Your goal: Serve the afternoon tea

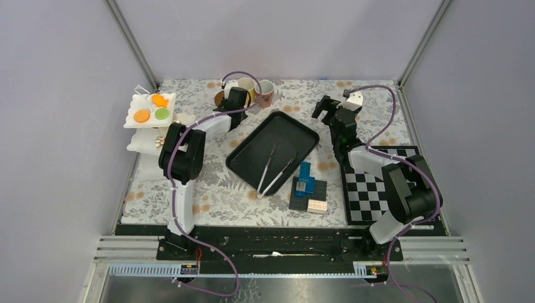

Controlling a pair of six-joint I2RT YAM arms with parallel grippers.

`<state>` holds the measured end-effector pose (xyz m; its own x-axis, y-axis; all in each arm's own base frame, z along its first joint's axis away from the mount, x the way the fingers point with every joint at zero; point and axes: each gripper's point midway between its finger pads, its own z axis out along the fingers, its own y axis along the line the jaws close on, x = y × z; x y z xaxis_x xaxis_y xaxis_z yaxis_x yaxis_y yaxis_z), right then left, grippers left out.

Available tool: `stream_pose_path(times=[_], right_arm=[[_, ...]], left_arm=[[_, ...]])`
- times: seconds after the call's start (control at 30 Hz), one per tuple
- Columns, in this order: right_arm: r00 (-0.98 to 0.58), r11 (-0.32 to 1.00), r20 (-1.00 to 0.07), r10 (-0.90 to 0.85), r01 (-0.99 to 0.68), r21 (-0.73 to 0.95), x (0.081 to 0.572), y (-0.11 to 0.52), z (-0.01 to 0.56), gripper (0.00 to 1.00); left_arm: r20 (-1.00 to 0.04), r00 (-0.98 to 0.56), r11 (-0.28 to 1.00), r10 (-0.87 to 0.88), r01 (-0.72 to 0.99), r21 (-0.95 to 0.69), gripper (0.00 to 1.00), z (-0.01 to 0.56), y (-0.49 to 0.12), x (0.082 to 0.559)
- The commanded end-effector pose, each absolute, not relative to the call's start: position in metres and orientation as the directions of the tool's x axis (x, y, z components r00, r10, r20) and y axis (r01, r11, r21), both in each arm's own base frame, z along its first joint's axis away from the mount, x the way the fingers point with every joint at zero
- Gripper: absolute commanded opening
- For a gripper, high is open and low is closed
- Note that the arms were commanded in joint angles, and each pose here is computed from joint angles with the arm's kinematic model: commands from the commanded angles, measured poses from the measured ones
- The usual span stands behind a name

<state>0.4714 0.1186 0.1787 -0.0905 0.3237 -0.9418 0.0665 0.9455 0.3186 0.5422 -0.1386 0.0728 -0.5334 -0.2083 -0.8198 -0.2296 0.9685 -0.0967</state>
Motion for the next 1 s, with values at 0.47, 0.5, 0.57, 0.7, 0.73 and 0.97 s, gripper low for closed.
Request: stream_pose_path(times=[0.47, 0.5, 0.57, 0.7, 0.73, 0.97], right_arm=[[-0.036, 0.94, -0.941, 0.336, 0.075, 0.332, 0.48, 0.112, 0.183, 1.0], [-0.038, 0.94, -0.941, 0.336, 0.075, 0.333, 0.48, 0.113, 0.183, 1.0], [-0.043, 0.94, -0.941, 0.337, 0.072, 0.333, 0.481, 0.113, 0.182, 1.0], [-0.047, 0.94, -0.94, 0.337, 0.071, 0.334, 0.481, 0.113, 0.182, 1.0], [-0.047, 0.94, -0.94, 0.338, 0.074, 0.334, 0.481, 0.112, 0.182, 1.0], [-0.048, 0.937, -0.937, 0.345, 0.077, 0.341, 0.481, 0.109, 0.182, 1.0]], left_arm=[[-0.763, -0.602, 0.958, -0.235, -0.278, -0.075, 0.24, 0.041, -0.123, 0.54], [-0.755, -0.609, 0.954, -0.243, -0.289, -0.074, 0.24, 0.038, -0.121, 0.537], [-0.737, -0.625, 0.949, -0.258, -0.308, -0.071, 0.24, 0.034, -0.118, 0.532], [-0.703, -0.654, 0.937, -0.279, -0.347, -0.049, 0.21, 0.026, -0.109, 0.518], [-0.698, -0.658, 0.934, -0.282, -0.355, -0.043, 0.21, 0.025, -0.107, 0.514], [-0.692, -0.655, 0.919, -0.302, -0.394, -0.028, 0.21, 0.036, -0.089, 0.503]])
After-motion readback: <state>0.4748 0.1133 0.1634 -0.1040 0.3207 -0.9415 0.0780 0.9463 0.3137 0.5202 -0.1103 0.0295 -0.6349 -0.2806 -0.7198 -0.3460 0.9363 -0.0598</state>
